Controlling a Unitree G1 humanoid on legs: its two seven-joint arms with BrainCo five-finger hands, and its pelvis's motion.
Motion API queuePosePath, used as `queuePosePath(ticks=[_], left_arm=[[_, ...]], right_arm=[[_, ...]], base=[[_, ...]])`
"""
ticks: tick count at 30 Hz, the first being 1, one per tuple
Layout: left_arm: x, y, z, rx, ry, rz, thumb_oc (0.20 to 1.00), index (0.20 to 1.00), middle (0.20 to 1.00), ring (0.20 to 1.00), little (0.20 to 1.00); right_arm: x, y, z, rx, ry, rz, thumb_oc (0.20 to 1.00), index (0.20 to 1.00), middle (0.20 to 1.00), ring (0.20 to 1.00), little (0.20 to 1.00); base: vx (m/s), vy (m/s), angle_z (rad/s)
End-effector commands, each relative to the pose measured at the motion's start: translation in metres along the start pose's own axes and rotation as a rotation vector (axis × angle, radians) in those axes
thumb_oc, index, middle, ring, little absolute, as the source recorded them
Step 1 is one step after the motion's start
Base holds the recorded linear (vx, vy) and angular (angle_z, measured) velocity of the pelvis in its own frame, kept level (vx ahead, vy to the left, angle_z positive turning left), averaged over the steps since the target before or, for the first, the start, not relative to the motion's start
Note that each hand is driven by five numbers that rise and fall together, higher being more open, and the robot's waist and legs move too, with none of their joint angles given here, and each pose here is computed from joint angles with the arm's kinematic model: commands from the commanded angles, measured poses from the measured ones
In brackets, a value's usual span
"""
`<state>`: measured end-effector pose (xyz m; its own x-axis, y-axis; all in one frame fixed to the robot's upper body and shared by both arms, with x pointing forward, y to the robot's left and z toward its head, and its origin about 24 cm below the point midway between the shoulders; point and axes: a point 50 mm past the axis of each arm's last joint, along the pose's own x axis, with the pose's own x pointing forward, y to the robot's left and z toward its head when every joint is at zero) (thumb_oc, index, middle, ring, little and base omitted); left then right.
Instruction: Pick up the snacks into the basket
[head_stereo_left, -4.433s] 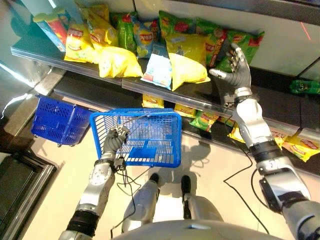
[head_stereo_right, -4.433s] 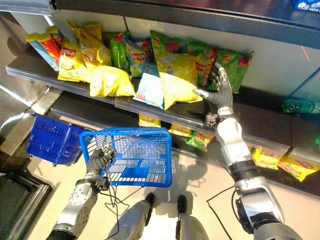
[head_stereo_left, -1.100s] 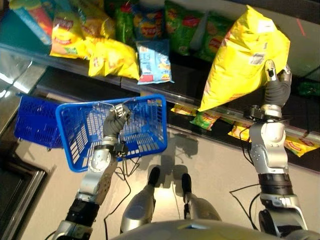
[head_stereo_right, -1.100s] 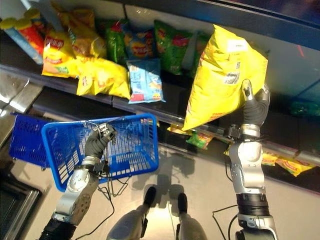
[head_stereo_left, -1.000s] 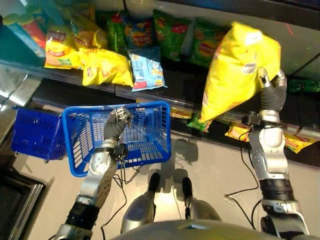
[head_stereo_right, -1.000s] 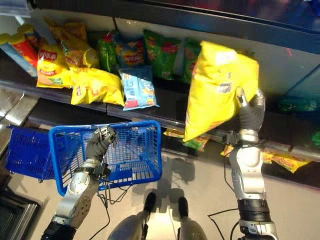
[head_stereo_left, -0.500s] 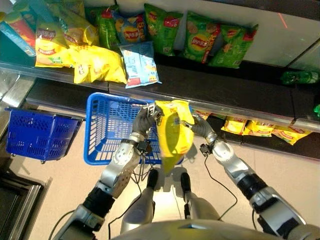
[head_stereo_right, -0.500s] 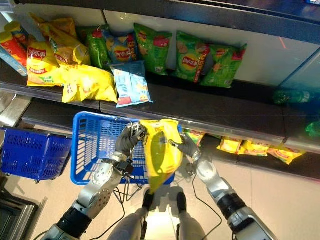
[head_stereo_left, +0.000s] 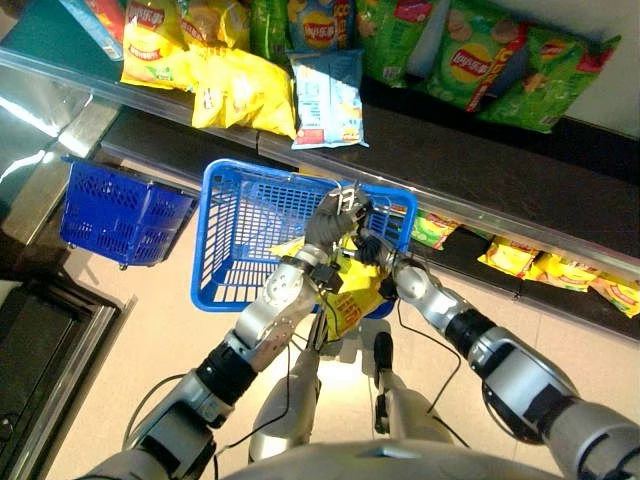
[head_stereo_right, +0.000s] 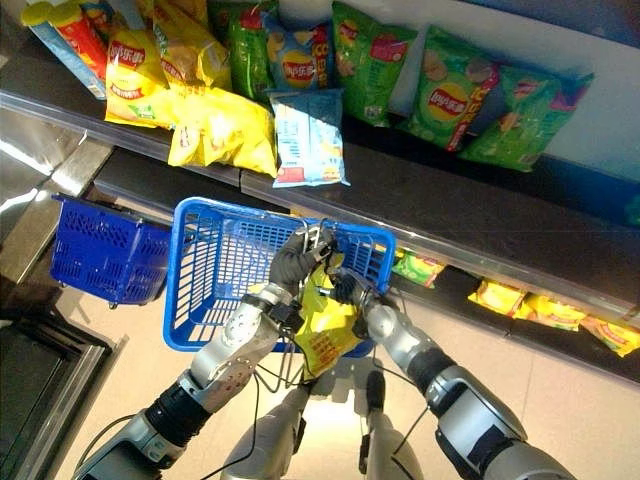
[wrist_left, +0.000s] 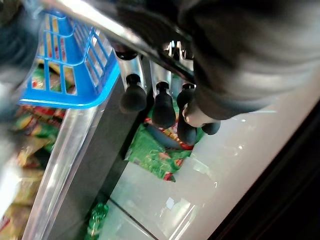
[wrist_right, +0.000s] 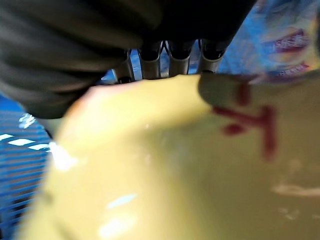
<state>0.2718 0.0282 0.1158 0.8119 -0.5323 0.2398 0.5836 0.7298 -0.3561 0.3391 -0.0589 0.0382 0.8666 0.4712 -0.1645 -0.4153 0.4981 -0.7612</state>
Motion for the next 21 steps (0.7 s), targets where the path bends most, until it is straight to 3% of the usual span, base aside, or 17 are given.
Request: queuePosePath(ticks=[1,2,4,13,18,19,20,21], left_arm=[[0.032,-0.093,0.082,-0.125,-0.370,-0.405,0.200,0.200,0.200,0.200,0.200],[0.032,-0.093,0.082,-0.125,-0.370,-0.405,0.200,0.200,0.200,0.200,0.200],[0.024,-0.098,0.070,-0.165,-0.317,-0.458,0.200,0.200,0.200,0.200,0.200],[0.018,-0.100,0.068,-0.131,-0.275,-0.506,0.200,0.200,0.200,0.200,0.200],[0.020,-0.100,0.071,-0.118,-0.289,-0.490,0.200,0.200,0.200,0.200,0.200],[0.020,-0.098,0.071,-0.106,-0.292,-0.478,0.200,0.200,0.200,0.200,0.200],[0.020,-0.098,0.071,-0.106,-0.291,-0.478,0.200,0.200,0.200,0.200,0.200],[0.021,-0.096,0.071,-0.096,-0.294,-0.470,0.200,0.200,0.200,0.200,0.200]], right_arm=[[0.017,0.017,0.031,-0.007,-0.065,0.013,0.200,0.200,0.200,0.200,0.200],[0.017,0.017,0.031,-0.007,-0.065,0.013,0.200,0.200,0.200,0.200,0.200],[0.017,-0.033,-0.006,-0.052,0.093,-0.133,0.200,0.200,0.200,0.200,0.200],[0.024,-0.112,0.002,0.055,0.156,-0.399,0.200,0.200,0.200,0.200,0.200],[0.020,-0.133,-0.006,0.039,0.197,-0.454,0.200,0.200,0.200,0.200,0.200],[0.018,-0.131,-0.011,0.054,0.219,-0.455,0.231,0.231,0.231,0.231,0.231],[0.018,-0.131,-0.011,0.054,0.219,-0.455,0.470,0.470,0.470,0.470,0.470],[0.016,-0.129,-0.015,0.066,0.231,-0.454,1.000,1.000,1.000,1.000,1.000]], base=[[0.00,-0.009,0.11],[-0.04,-0.021,0.11],[-0.04,-0.009,0.12],[-0.04,0.005,0.14],[-0.05,-0.005,0.03],[0.00,0.000,0.00],[0.00,0.000,0.00],[0.00,0.012,0.06]])
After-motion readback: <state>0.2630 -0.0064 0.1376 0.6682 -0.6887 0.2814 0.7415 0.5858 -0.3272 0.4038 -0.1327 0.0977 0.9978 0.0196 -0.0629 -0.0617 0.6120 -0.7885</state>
